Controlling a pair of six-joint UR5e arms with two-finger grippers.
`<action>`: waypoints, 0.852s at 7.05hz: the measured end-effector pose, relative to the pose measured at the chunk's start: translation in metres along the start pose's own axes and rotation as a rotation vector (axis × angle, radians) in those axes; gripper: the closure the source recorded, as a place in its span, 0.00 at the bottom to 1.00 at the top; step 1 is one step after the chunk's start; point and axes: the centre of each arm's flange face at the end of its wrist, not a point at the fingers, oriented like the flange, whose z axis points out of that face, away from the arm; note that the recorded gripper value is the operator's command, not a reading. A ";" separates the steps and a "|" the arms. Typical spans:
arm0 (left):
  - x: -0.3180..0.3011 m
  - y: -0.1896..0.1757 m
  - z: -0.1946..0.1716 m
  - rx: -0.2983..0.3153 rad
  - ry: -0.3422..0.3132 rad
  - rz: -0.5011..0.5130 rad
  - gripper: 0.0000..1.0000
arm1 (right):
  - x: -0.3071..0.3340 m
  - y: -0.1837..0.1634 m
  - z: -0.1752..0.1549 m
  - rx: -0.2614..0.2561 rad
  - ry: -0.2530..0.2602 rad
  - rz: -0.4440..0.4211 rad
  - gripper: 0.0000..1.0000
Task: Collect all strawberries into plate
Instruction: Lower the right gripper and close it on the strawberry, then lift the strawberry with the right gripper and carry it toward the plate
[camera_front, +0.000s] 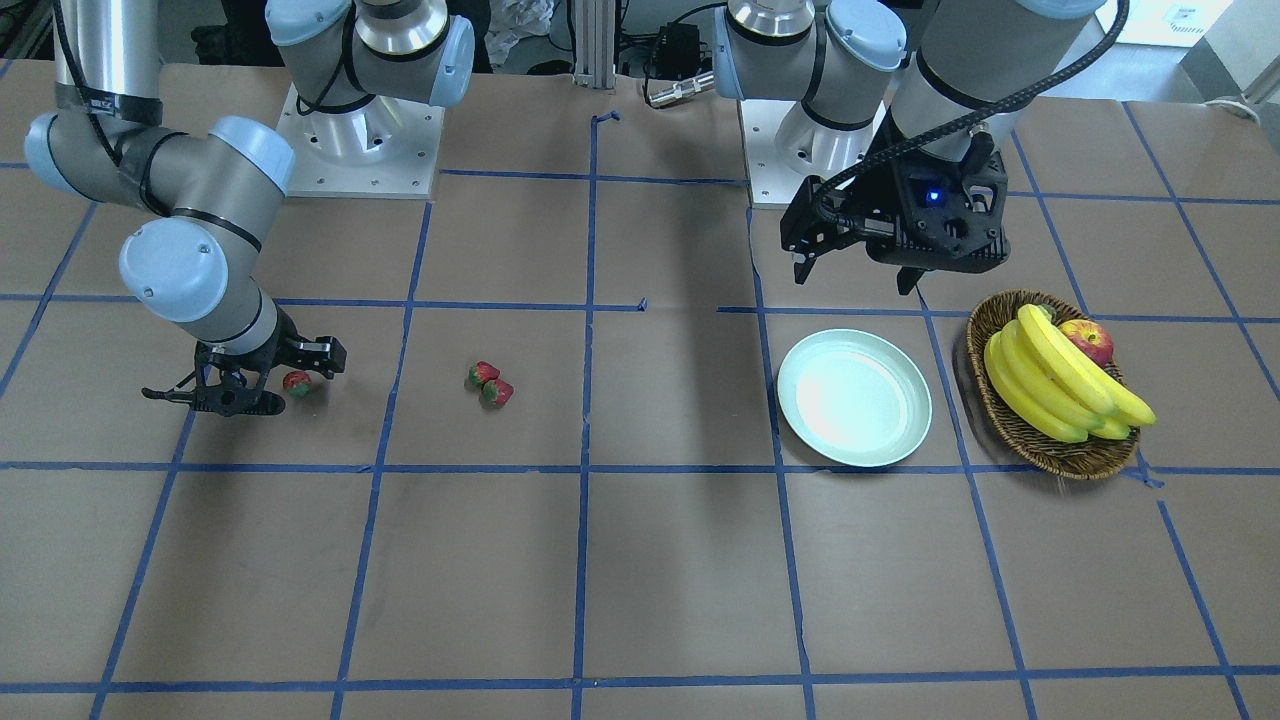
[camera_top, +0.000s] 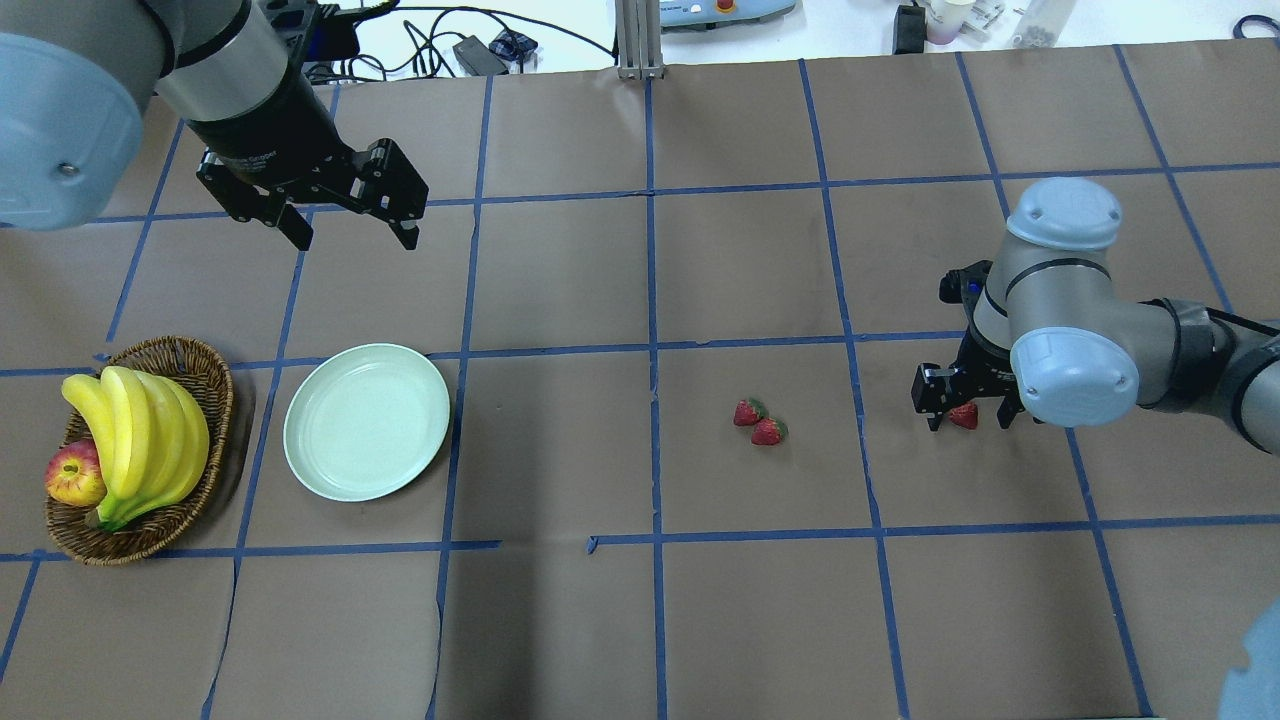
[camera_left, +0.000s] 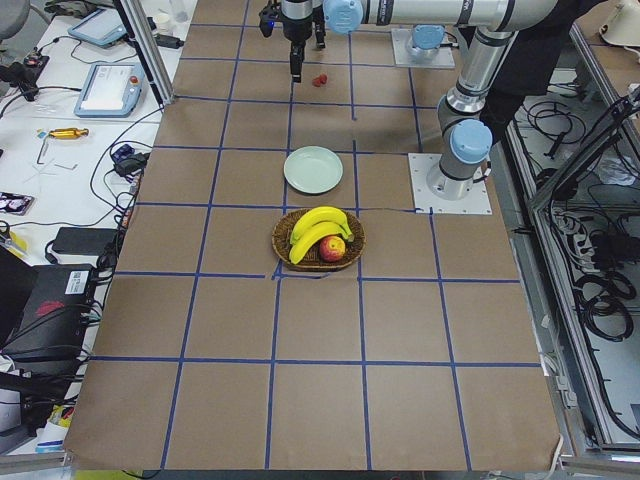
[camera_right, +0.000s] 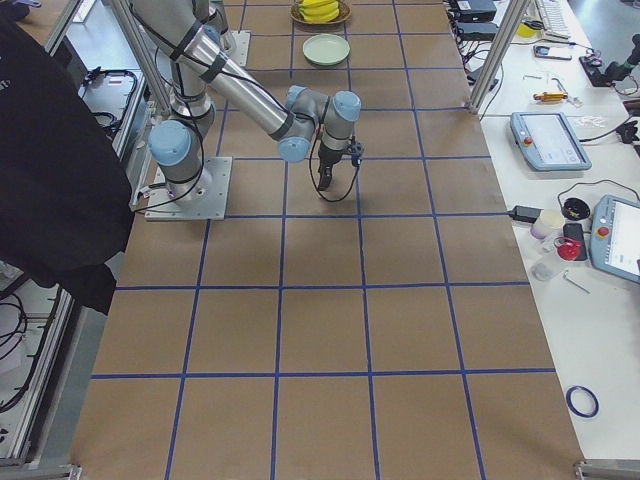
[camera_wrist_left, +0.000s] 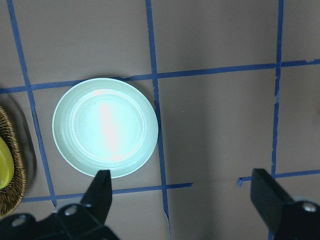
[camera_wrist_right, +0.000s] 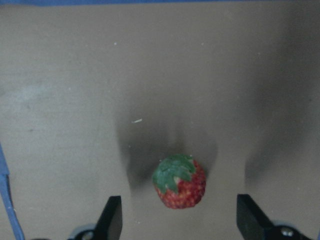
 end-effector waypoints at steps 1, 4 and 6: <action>0.000 0.000 0.000 0.001 0.000 0.000 0.00 | 0.000 -0.001 0.001 0.001 0.000 0.000 0.37; 0.000 0.001 -0.001 0.000 0.000 0.000 0.00 | 0.001 -0.005 0.004 0.014 0.003 0.002 0.37; 0.000 0.001 -0.001 0.000 0.000 0.000 0.00 | 0.001 -0.007 0.006 0.022 0.005 0.002 0.61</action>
